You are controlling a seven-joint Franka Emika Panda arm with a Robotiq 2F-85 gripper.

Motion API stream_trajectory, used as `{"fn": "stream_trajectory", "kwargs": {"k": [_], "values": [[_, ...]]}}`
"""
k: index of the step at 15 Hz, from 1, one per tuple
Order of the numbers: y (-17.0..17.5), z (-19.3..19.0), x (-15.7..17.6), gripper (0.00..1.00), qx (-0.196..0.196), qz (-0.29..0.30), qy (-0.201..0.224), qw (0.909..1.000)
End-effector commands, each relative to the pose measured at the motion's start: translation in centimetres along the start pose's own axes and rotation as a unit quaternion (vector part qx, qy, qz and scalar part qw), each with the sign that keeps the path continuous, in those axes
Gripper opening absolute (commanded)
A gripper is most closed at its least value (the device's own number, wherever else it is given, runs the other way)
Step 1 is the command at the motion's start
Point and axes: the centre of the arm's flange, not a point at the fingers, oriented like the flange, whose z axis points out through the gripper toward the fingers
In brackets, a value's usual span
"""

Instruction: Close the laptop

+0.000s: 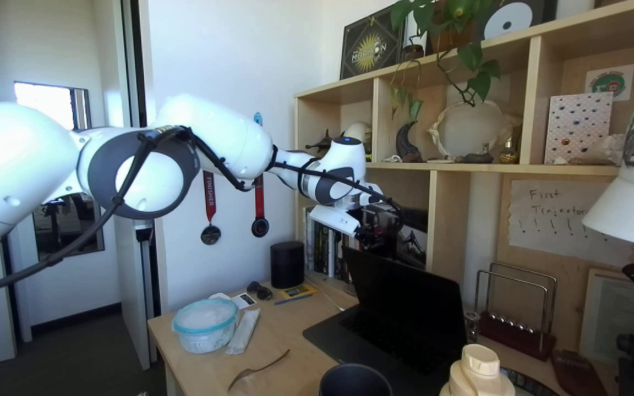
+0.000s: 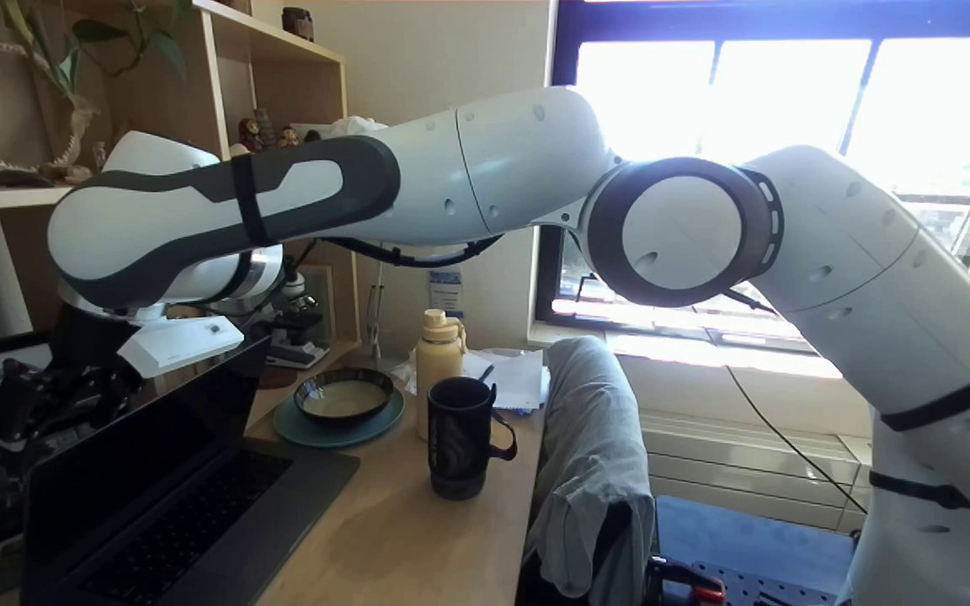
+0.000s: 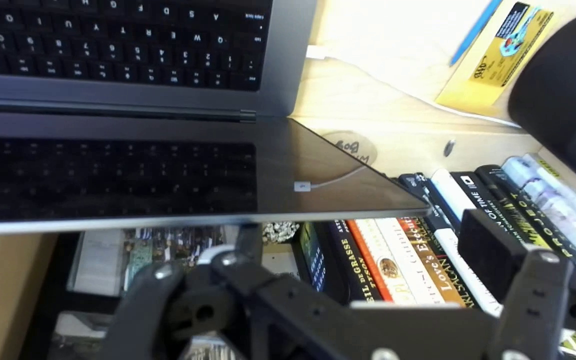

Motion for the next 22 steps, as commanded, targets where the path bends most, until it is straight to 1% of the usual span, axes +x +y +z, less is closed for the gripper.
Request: {"fn": "stream_trajectory", "kwargs": {"k": [1, 4, 10, 15, 22], "values": [[-0.8, 0.4, -0.9, 1.0, 0.024, 0.02, -0.03, 0.999], [-1.3, 1.9, -1.9, 1.0, 0.021, 0.019, -0.033, 0.999], [-1.9, 3.7, -4.6, 1.0, 0.029, 0.05, -0.08, 0.9951], [-1.7, 4.9, -6.6, 1.0, 0.019, 0.078, -0.122, 0.9893], [-0.3, 7.0, -8.6, 1.0, -0.002, 0.086, -0.113, 0.9899]]}}
